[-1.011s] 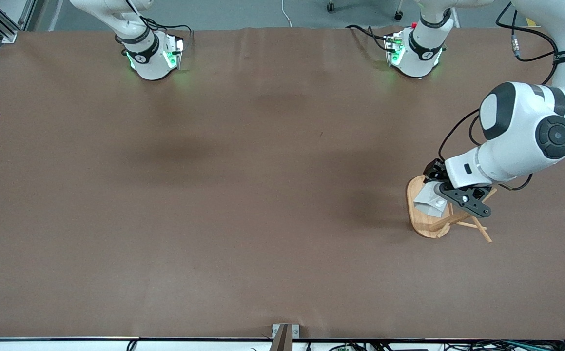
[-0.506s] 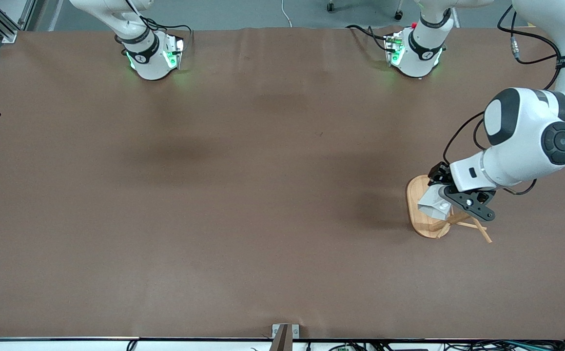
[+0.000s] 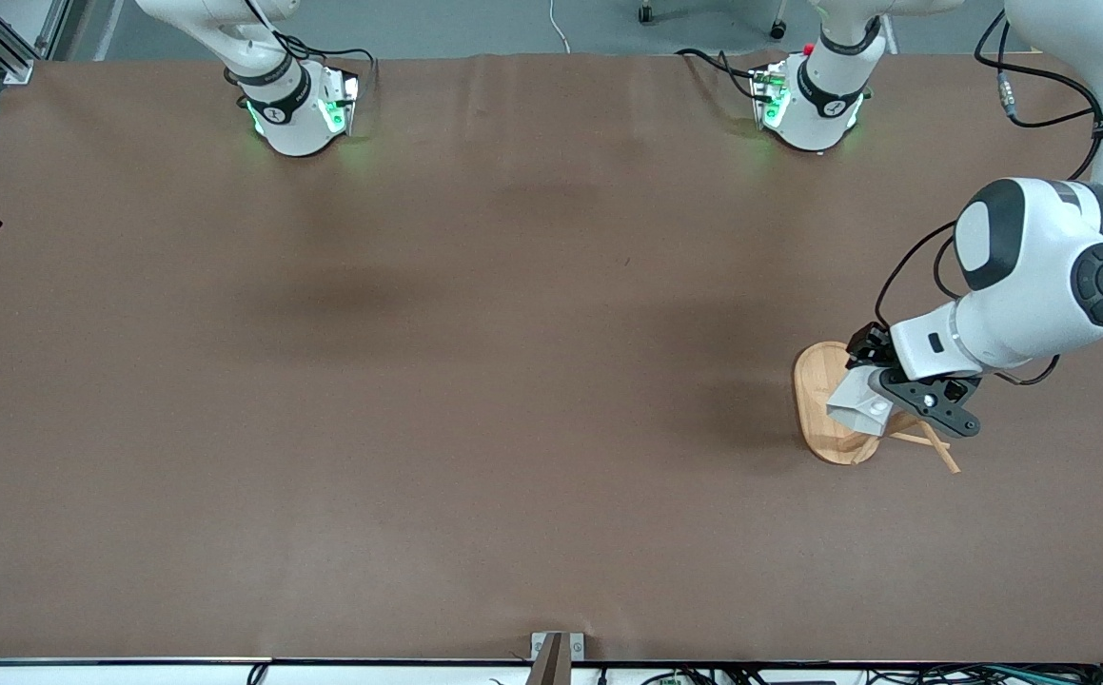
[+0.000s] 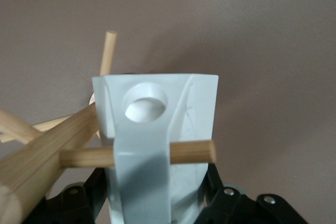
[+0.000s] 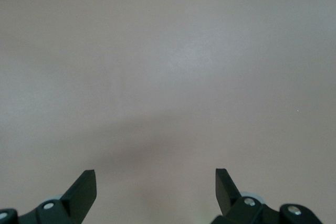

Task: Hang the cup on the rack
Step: 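Lower the cup's handle hole onto a rack peg with the left gripper, then open the left gripper and release the cup on the rack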

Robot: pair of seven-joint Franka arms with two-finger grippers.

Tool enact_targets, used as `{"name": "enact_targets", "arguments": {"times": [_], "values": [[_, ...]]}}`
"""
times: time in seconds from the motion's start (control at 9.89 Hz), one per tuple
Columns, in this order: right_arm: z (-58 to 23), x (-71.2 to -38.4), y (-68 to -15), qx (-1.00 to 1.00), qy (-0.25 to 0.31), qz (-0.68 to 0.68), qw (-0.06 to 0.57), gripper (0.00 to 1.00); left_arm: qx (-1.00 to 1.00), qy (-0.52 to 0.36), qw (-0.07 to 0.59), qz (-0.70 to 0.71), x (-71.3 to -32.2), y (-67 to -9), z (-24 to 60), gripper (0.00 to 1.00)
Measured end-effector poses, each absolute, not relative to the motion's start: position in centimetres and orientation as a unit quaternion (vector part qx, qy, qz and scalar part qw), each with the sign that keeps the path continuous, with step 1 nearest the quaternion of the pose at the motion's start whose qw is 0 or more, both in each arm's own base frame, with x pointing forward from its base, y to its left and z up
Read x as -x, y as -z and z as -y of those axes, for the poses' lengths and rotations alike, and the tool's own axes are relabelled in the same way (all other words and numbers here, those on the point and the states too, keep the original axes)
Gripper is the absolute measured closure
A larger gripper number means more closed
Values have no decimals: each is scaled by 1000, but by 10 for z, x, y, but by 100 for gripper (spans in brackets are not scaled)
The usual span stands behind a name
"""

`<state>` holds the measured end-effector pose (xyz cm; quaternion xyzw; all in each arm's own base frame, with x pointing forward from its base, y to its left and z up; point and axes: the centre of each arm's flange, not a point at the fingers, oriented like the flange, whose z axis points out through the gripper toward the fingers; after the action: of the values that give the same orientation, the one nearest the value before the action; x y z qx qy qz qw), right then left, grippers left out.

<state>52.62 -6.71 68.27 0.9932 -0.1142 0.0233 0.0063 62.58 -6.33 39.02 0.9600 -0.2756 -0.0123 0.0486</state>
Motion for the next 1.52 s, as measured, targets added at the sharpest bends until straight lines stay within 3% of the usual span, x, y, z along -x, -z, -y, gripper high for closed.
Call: {"name": "enact_targets", "arguments": {"times": [0.2,0.4,0.81,1.52], "values": [[67,-526,-683,-993,-23,114,6,0,-961,9,47,273,-628,-387,60,23],[67,-526,-682,-993,-23,114,6,0,-961,5,46,271,-630,-385,58,0],[67,-526,-682,-993,-23,114,6,0,-967,-8,43,252,-632,-399,58,0],[69,-526,-682,-996,-22,90,15,0,-987,-87,32,135,-610,-566,35,0]]}}
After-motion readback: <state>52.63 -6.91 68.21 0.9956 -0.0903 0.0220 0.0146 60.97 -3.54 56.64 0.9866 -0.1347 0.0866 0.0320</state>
